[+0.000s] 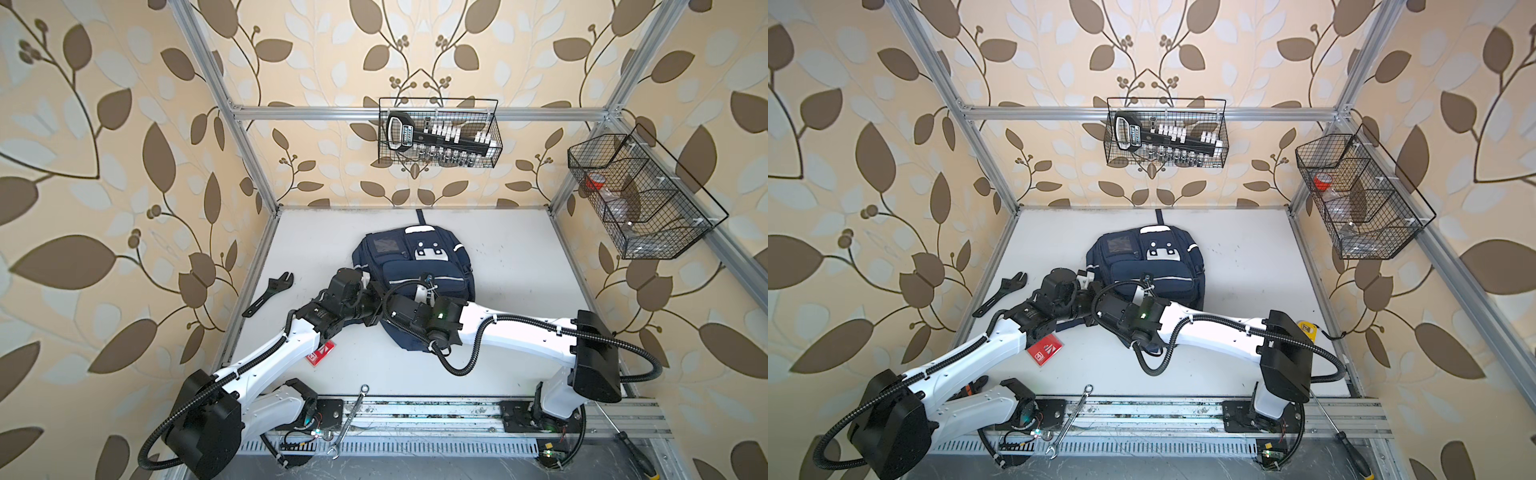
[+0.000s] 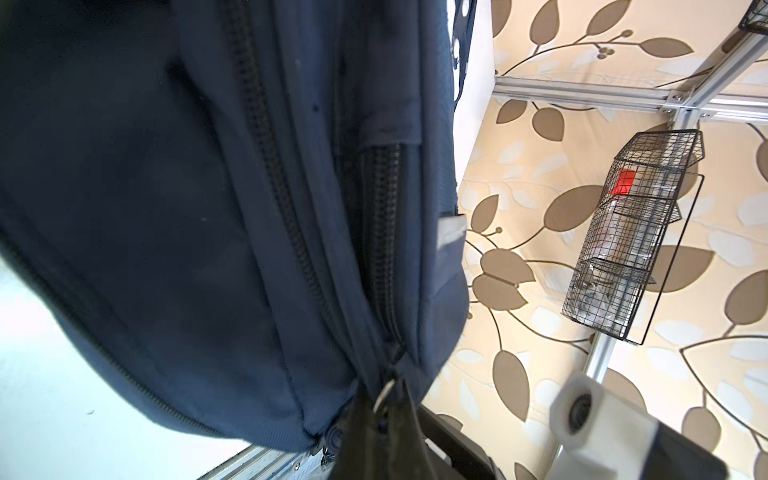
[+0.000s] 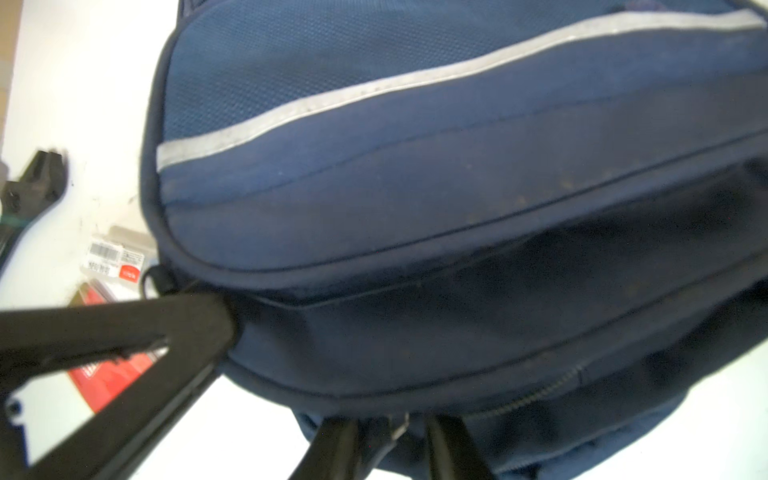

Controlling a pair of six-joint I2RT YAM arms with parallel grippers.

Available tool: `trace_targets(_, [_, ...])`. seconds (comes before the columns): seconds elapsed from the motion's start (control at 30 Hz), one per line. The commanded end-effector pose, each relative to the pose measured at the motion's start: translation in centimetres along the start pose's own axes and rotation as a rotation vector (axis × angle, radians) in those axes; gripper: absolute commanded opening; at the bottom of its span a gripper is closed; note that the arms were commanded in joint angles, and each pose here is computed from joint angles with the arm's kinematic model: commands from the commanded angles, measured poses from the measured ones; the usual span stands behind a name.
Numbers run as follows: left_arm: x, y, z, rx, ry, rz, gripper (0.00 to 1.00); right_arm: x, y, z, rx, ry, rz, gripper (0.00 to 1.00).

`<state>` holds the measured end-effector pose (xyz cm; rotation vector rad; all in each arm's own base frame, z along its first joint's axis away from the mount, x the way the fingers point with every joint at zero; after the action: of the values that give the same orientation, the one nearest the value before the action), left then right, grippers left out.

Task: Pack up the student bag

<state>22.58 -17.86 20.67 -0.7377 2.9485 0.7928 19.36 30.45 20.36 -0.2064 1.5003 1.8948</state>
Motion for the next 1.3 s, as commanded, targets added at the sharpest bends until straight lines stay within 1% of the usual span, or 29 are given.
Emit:
trace_targets(0.0, [-1.2, 1.3, -4.5, 0.157, -0.123, -0.055, 0.00, -0.4, 0.6, -1.4, 0.037, 0.045, 0.003, 0.12])
trace_targets(0.03, [-1.2, 1.3, -4.5, 0.155, -0.126, -0.056, 0.00, -0.4, 0.7, -1.4, 0.031, 0.048, 0.006, 0.09])
trace_targets(0.07, [-1.2, 1.4, -4.5, 0.154, -0.129, -0.057, 0.00, -0.4, 0.8, -1.3, 0.022, 0.052, 0.011, 0.07])
trace_targets(0.17, [-1.2, 1.4, -4.5, 0.152, -0.131, -0.058, 0.00, -0.7, 0.8, -1.4, 0.013, 0.042, 0.025, 0.06])
trace_targets(0.2, [-1.2, 1.4, -4.5, 0.154, -0.130, -0.058, 0.00, -0.7, 0.8, -1.5, 0.010, 0.042, 0.030, 0.07])
trace_targets(0.27, [-1.2, 1.4, -4.5, 0.154, -0.129, -0.056, 0.00, -0.5, 0.5, -1.5, -0.001, 0.043, 0.042, 0.14])
trace_targets(0.47, [-1.3, 1.4, -4.8, 0.161, -0.131, -0.057, 0.00, 0.7, -0.8, -1.6, -0.070, 0.052, 0.072, 0.16])
trace_targets(0.63, [-1.3, 1.3, -4.7, 0.158, -0.132, -0.054, 0.00, 0.8, -1.3, -2.3, -0.090, 0.046, 0.050, 0.16])
trace_targets(0.8, [-1.3, 1.3, -4.4, 0.144, -0.135, -0.059, 0.00, 0.6, -0.8, -2.8, -0.111, 0.047, 0.031, 0.01])
trace_targets(0.93, [-1.5, 1.4, -3.8, 0.087, -0.140, -0.075, 0.00, 0.4, -0.2, -3.9, -0.080, 0.059, 0.032, 0.00])
trace_targets(1.0, [-1.9, 1.6, -3.0, 0.034, -0.128, -0.086, 0.00, 0.4, 0.0, -5.1, -0.042, 0.073, 0.041, 0.00])
trace_targets(1.13, [-2.8, 2.2, -2.0, -0.016, -0.096, -0.096, 0.00, 0.2, 0.5, -7.8, 0.021, 0.127, 0.046, 0.00])
trace_targets(1.27, [-3.3, 3.0, -1.8, -0.075, -0.121, -0.117, 0.00, -1.1, 0.4, -10.6, 0.067, 0.175, 0.078, 0.00])
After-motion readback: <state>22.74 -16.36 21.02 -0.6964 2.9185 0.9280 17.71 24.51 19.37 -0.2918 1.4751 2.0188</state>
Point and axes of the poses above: each gripper's point midway between its finger pads, its own y axis back along the fingers, its own z axis along the line the jaws close on, x = y × z, the point moved 7 cm from there along y, back along the fingers, and after that the axes turned 13 degrees about -y, right-handed, at the moved point
